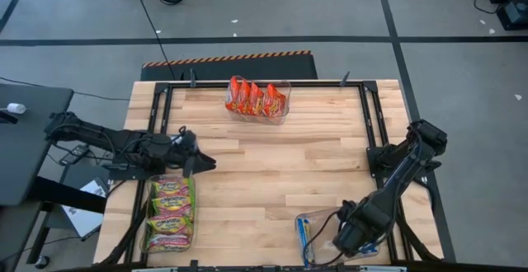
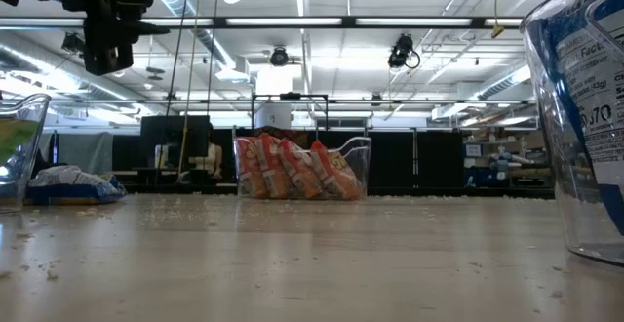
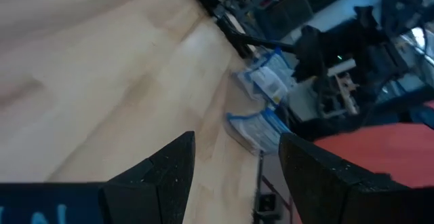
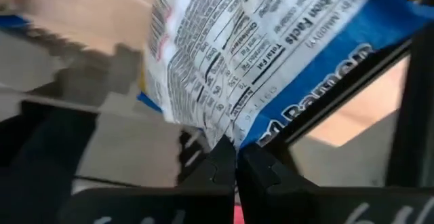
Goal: Sort Maruchan noodles
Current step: Adjust the blue noodle pack in the bottom right transparent bin, then put the blue noodle pack into the bottom right transparent bin
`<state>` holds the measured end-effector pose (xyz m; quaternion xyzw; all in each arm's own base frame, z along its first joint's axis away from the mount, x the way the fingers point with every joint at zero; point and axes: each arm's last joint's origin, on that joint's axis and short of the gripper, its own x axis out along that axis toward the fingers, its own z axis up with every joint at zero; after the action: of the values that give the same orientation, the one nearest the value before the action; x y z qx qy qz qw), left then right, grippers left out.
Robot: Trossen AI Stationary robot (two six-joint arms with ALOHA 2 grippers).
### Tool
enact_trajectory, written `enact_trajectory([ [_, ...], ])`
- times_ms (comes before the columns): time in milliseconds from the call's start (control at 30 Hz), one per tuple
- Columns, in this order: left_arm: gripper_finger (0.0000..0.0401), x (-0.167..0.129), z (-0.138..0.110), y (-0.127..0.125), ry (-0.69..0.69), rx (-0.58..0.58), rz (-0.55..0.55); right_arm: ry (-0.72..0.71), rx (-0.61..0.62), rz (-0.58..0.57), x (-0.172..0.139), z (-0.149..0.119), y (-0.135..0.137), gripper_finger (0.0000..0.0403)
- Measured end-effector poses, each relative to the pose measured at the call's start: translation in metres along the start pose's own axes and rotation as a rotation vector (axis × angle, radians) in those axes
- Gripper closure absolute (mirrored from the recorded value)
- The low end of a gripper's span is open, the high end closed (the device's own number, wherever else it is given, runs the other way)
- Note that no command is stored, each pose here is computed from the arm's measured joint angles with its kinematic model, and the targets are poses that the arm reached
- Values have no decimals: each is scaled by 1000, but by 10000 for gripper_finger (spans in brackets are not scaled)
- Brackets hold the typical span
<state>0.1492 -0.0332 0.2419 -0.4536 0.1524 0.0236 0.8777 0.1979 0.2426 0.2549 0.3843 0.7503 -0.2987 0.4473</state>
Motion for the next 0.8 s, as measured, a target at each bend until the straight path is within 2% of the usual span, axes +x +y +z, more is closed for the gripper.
enact_trajectory([
  [100, 184, 0, -2, -3, 23, 3, -30, 16, 27, 46, -3, -4, 4, 396],
  [267, 184, 0, -4, 0, 45, 9, -6, 4, 47, 51, 1, -2, 5, 387],
  [567, 201, -1, -4, 1, 47, 41, 0, -5, 42, 69, 22, 9, 6, 327],
  [700, 220, -8, 4, -3, 90, 72, 112, -21, 42, 45, 22, 11, 4, 302],
  [800, 229, -25, 19, -10, 111, 92, 291, -39, 31, 48, 7, 8, 2, 287],
])
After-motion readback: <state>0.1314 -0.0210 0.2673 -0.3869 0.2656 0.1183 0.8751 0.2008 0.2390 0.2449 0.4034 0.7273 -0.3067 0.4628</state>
